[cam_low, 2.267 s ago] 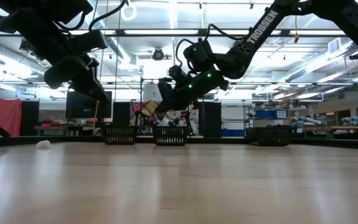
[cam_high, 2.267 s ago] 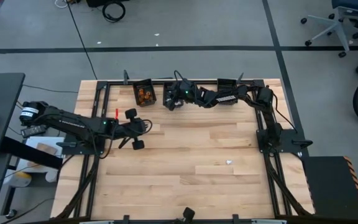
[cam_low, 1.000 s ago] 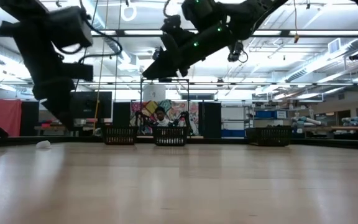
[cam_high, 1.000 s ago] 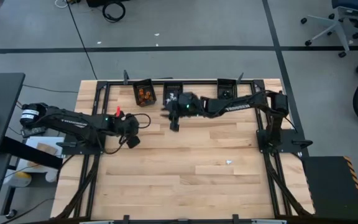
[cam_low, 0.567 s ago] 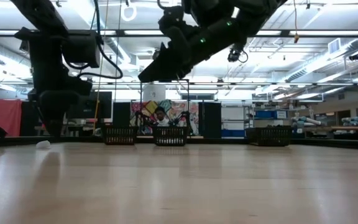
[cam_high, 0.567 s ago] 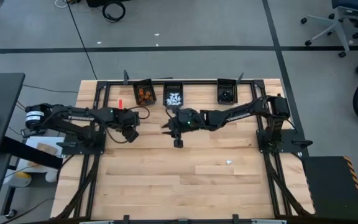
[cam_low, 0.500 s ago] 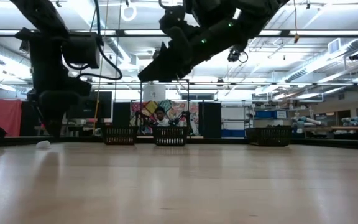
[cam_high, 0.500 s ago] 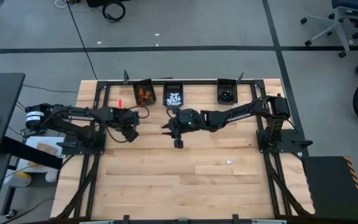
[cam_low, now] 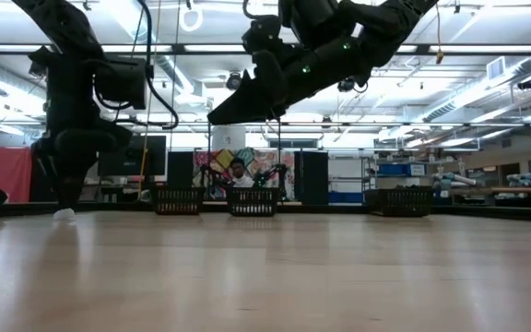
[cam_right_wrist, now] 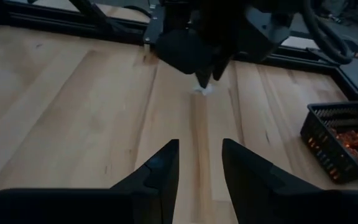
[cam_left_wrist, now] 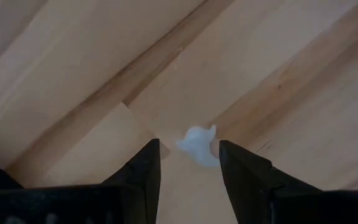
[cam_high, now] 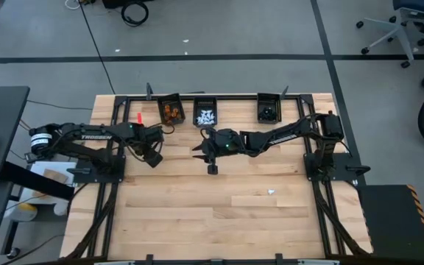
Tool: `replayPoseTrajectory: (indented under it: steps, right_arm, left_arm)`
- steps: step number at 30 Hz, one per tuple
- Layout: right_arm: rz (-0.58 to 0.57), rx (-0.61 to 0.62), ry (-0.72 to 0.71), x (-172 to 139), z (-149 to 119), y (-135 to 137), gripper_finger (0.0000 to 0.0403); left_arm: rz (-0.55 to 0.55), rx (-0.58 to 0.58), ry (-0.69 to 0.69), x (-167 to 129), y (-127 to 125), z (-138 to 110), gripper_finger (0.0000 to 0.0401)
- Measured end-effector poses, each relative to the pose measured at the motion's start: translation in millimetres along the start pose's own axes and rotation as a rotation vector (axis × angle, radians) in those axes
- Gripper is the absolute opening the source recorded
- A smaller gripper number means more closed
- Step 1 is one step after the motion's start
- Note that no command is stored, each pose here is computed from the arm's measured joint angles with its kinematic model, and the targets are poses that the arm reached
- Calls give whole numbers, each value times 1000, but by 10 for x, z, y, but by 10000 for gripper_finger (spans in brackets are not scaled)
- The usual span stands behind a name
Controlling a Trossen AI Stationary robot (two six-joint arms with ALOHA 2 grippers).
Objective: Sort Halloween decoration
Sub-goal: Put the white ghost toy into the middle black bin
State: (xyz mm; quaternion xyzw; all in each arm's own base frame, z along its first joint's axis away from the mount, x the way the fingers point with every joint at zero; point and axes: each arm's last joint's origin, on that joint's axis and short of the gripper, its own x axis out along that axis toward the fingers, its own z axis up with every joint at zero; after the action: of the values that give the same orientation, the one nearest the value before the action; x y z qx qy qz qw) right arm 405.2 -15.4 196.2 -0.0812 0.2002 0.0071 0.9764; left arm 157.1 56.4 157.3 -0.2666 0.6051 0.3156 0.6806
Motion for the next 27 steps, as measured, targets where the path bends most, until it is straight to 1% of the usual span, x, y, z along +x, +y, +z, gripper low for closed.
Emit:
replayPoseTrajectory:
  steps: [5, 11, 20, 23, 27]
  right_arm:
    - [5, -3, -7, 0, 8, 14, 127]
    - [9, -4, -22, 0, 24, 20, 127]
    - [12, -5, -20, 0, 21, 21, 127]
    - [12, -8, -19, 0, 20, 21, 127]
    - [12, -8, -19, 0, 21, 21, 127]
  left_arm:
    - [8, 6, 50, 68, -7, 8, 144]
    - [31, 58, 109, 218, -51, 57, 144]
    - [31, 70, 108, 243, -65, 69, 142]
    - [31, 93, 105, 239, -81, 68, 132]
    - [31, 120, 91, 213, -123, 86, 110]
